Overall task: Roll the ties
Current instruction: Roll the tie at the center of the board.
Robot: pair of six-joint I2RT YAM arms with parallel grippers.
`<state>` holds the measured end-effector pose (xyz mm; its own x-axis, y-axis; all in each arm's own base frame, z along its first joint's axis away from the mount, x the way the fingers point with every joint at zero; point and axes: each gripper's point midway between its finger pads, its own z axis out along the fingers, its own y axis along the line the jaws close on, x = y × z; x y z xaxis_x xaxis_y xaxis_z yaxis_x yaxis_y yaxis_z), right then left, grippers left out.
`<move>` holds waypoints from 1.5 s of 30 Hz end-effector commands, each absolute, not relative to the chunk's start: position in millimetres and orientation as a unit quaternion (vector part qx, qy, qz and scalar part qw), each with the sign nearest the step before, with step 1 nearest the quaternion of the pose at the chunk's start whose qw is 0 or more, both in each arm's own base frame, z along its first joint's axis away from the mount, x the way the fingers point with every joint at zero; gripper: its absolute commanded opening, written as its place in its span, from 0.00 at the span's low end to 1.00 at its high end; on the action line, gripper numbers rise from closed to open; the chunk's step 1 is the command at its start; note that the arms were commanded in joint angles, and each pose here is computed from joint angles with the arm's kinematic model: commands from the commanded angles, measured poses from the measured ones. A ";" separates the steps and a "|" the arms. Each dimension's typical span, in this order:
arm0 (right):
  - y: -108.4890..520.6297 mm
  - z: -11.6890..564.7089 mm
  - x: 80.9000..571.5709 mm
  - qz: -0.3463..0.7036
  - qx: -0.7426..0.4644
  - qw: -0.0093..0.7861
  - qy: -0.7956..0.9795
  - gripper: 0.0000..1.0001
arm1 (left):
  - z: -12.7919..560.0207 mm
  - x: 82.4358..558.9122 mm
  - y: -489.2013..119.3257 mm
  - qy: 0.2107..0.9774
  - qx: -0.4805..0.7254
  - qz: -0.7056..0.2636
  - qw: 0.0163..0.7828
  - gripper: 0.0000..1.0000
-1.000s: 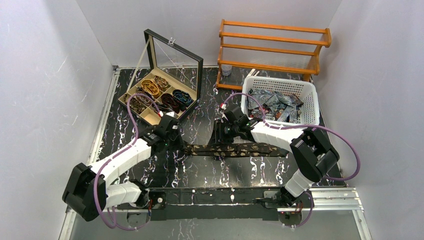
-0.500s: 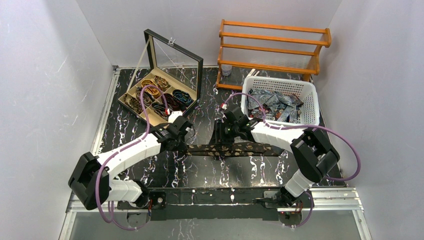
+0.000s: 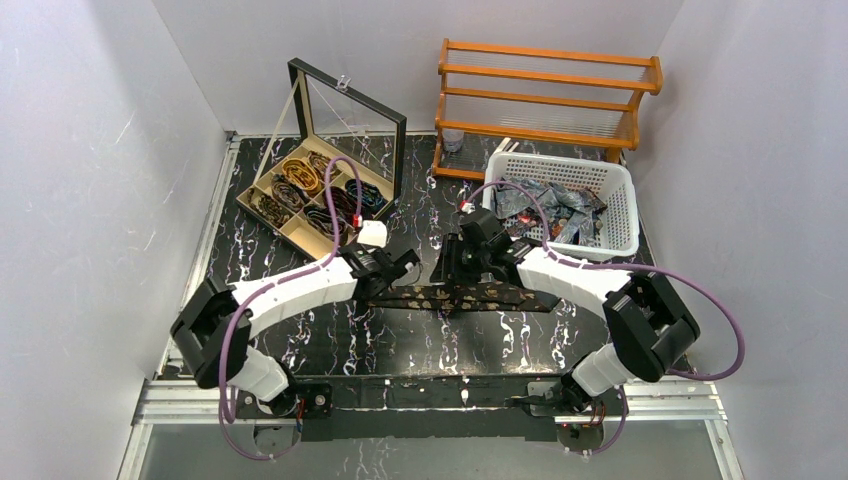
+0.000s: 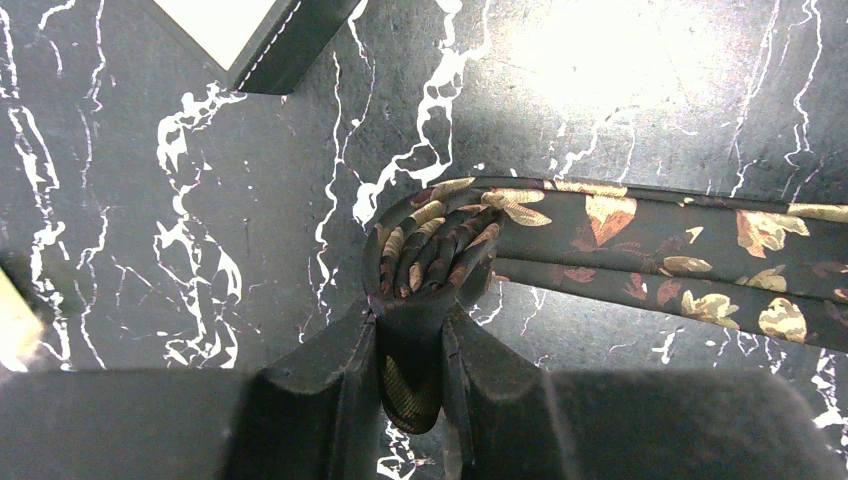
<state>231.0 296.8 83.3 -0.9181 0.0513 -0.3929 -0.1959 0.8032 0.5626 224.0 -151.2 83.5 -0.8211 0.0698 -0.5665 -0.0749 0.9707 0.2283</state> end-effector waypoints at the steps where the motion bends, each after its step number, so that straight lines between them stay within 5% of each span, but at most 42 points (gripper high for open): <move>1: 278.7 90.5 237.9 0.292 -0.006 0.227 0.929 0.53 | 97.0 230.5 -152.2 0.926 -0.005 0.170 0.337 0.06; 7: 257.5 86.7 241.9 0.277 0.039 0.236 0.931 0.58 | 86.2 230.5 -181.4 0.923 0.028 0.185 0.337 0.11; 17: 239.4 80.8 240.4 0.281 0.068 0.226 0.930 0.63 | 57.0 225.5 -231.6 0.944 0.045 0.140 0.294 0.53; 25: 243.7 91.5 243.2 0.309 0.034 0.233 0.922 0.67 | 87.0 233.0 -274.2 0.956 0.024 -0.040 0.291 0.80; 30: 270.0 130.5 253.1 0.380 -0.088 0.297 0.872 0.71 | 130.1 245.5 -241.0 0.942 -0.020 -0.089 0.322 0.86; 33: 292.8 151.2 251.2 0.429 -0.189 0.336 0.817 0.97 | 132.3 239.4 -206.8 0.940 -0.051 -0.085 0.325 0.89; 40: 356.1 144.8 234.5 0.355 -0.468 0.435 0.682 0.99 | 100.7 216.9 -139.1 0.942 -0.144 -0.076 0.293 0.93; 45: 393.2 124.6 229.3 0.323 -0.569 0.432 0.621 0.99 | 89.7 207.8 -116.6 0.938 -0.185 -0.082 0.282 0.94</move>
<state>212.2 361.0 109.3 -0.3127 -0.4042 -0.8596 -0.9314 0.3079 0.1940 216.7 -126.8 89.8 -0.7808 -0.3333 -0.5285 -0.2571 0.9423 -0.2145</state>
